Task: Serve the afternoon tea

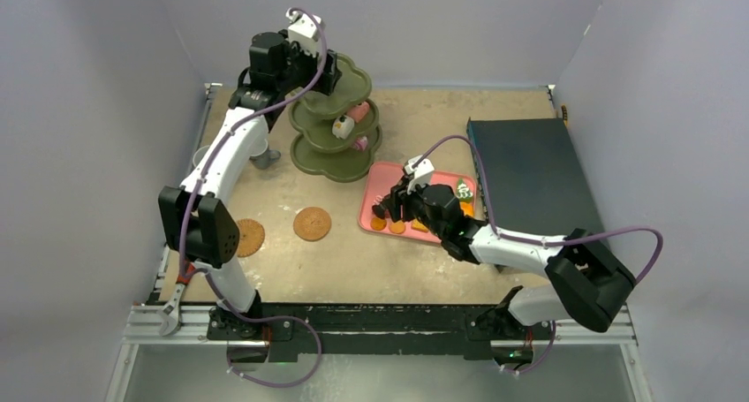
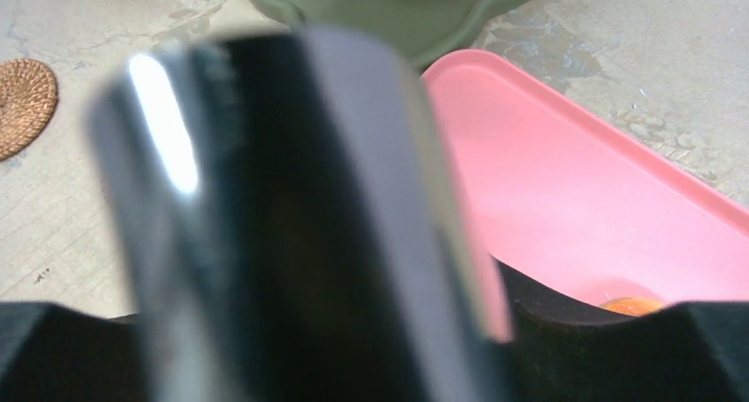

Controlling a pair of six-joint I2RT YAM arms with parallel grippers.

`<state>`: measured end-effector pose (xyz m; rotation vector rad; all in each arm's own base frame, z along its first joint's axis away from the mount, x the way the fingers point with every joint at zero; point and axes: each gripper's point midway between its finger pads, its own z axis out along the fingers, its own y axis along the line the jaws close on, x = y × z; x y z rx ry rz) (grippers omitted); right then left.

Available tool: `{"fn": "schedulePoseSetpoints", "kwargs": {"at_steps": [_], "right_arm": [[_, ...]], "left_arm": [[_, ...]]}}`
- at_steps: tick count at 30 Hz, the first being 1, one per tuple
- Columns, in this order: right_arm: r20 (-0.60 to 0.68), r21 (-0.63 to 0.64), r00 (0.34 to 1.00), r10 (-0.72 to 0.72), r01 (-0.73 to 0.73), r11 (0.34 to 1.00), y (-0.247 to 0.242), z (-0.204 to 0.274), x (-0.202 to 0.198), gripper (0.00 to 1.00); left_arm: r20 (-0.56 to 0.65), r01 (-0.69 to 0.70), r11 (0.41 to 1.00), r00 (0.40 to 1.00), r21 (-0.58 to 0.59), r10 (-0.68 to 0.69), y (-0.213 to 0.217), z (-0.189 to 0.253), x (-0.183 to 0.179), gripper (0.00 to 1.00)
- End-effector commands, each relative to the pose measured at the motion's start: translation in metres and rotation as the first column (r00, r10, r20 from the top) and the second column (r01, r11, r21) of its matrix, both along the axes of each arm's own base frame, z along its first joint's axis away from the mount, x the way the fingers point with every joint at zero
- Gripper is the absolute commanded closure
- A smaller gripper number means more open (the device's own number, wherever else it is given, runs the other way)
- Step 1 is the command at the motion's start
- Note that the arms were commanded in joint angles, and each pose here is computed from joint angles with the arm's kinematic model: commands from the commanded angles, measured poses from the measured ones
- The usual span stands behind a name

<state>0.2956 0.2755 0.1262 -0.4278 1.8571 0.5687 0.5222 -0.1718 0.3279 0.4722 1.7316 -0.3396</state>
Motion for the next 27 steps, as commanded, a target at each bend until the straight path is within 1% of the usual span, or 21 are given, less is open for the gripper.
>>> {"fn": "schedulePoseSetpoints", "kwargs": {"at_steps": [1, 3, 5, 11, 15, 18, 23, 27], "right_arm": [[0.057, 0.023, 0.998, 0.006, -0.008, 1.000, 0.002, 0.013, 0.002, 0.49], [0.069, 0.031, 0.998, -0.002, 0.000, 1.000, 0.002, 0.018, 0.003, 0.56], [0.084, 0.052, 0.996, -0.008, 0.004, 0.999, 0.003, 0.029, 0.005, 0.60], [0.148, 0.114, 0.989, -0.009, -0.008, 0.993, 0.017, 0.074, 0.017, 0.61], [0.193, 0.155, 0.981, -0.022, -0.008, 0.988, 0.031, 0.100, 0.034, 0.62], [0.206, 0.165, 0.978, -0.032, -0.002, 0.986, 0.043, 0.103, 0.050, 0.62], [0.182, 0.183, 0.982, -0.044, 0.010, 0.983, 0.054, 0.087, 0.075, 0.62], [0.186, 0.209, 0.981, -0.053, 0.013, 0.978, 0.059, 0.086, 0.091, 0.61]], "left_arm": [[0.040, -0.005, 1.000, 0.999, -0.021, 0.006, 0.008, 0.037, -0.015, 0.12], [0.042, -0.010, 1.000, 0.999, -0.022, 0.011, 0.010, 0.044, -0.018, 0.12], [0.042, -0.028, 0.999, 0.999, -0.024, 0.029, 0.015, 0.050, -0.020, 0.12], [0.044, -0.056, 0.998, 0.997, -0.041, 0.058, 0.028, 0.063, -0.028, 0.12], [0.044, -0.064, 0.997, 0.997, -0.041, 0.065, 0.032, 0.065, -0.031, 0.12], [0.045, -0.069, 0.997, 0.997, -0.041, 0.070, 0.035, 0.066, -0.034, 0.12], [0.052, -0.069, 0.997, 0.996, -0.034, 0.071, 0.038, 0.068, -0.037, 0.12], [0.058, -0.067, 0.997, 0.996, -0.029, 0.068, 0.039, 0.069, -0.037, 0.12]]}}
